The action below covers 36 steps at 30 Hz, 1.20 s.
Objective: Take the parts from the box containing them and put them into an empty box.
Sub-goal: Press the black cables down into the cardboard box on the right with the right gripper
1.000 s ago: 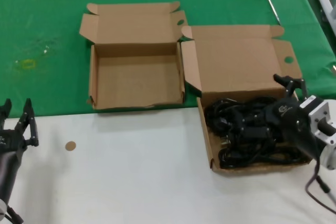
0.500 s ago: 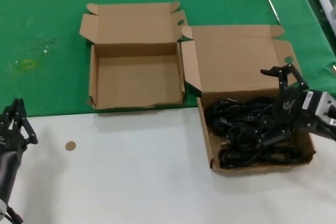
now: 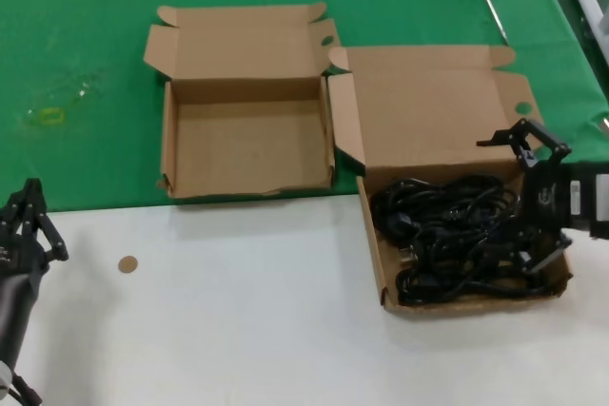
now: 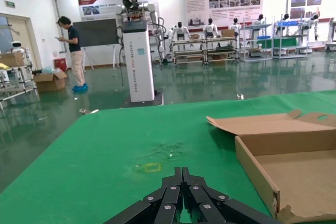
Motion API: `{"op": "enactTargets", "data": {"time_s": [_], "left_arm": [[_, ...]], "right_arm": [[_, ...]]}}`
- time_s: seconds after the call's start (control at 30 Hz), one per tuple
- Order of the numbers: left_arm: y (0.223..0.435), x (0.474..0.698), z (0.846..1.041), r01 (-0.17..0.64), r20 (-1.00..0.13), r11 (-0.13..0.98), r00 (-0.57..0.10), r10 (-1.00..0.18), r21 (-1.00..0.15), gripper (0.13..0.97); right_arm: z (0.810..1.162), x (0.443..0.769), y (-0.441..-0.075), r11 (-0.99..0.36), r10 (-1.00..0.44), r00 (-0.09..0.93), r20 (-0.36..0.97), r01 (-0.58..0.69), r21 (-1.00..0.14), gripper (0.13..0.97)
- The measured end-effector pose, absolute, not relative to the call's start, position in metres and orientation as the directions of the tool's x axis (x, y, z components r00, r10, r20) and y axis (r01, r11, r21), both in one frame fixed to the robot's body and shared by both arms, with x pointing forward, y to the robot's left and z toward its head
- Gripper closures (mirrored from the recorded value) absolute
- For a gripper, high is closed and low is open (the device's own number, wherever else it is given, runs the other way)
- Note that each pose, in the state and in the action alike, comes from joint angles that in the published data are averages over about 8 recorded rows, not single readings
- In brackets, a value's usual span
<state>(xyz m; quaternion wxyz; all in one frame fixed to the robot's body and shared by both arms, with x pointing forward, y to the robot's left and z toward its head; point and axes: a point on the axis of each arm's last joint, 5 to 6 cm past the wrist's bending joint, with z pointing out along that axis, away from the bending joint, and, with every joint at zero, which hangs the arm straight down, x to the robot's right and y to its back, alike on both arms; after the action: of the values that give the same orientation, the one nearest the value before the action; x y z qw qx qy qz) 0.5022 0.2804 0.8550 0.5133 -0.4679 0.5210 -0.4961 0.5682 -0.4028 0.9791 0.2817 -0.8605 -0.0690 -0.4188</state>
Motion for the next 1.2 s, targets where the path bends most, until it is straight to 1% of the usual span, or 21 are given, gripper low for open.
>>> {"op": "enactTargets", "data": {"time_s": [0.3, 0.5, 0.67, 0.87, 1.0, 1.2], "left_arm": [[0.28, 0.502, 0.855, 0.022, -0.071, 0.07, -0.035, -0.997, -0.997, 0.945], [0.28, 0.502, 0.855, 0.022, -0.071, 0.07, -0.035, -0.997, -0.997, 0.945], [0.28, 0.502, 0.855, 0.022, -0.071, 0.07, -0.035, -0.997, -0.997, 0.945], [0.28, 0.502, 0.855, 0.022, -0.071, 0.07, -0.035, -0.997, -0.997, 0.945], [0.28, 0.502, 0.855, 0.022, -0.071, 0.07, -0.035, -0.997, -0.997, 0.945], [0.28, 0.502, 0.855, 0.022, -0.071, 0.07, -0.035, -0.997, -0.997, 0.945]], "right_arm": [[0.988, 0.577, -0.418, -0.866, 0.048, 0.65, 0.759, 0.405, -0.292, 0.13], [0.986, 0.58, -0.426, -0.873, 0.128, 0.661, 0.74, 0.429, -0.232, 0.13], [0.982, 0.583, -0.43, -0.871, 0.159, 0.664, 0.731, 0.443, -0.213, 0.137], [0.979, 0.587, -0.43, -0.868, 0.168, 0.659, 0.733, 0.452, -0.207, 0.16], [0.978, 0.59, -0.429, -0.867, 0.171, 0.655, 0.736, 0.456, -0.204, 0.16], [0.977, 0.593, -0.429, -0.866, 0.175, 0.65, 0.74, 0.46, -0.198, 0.237]]}}
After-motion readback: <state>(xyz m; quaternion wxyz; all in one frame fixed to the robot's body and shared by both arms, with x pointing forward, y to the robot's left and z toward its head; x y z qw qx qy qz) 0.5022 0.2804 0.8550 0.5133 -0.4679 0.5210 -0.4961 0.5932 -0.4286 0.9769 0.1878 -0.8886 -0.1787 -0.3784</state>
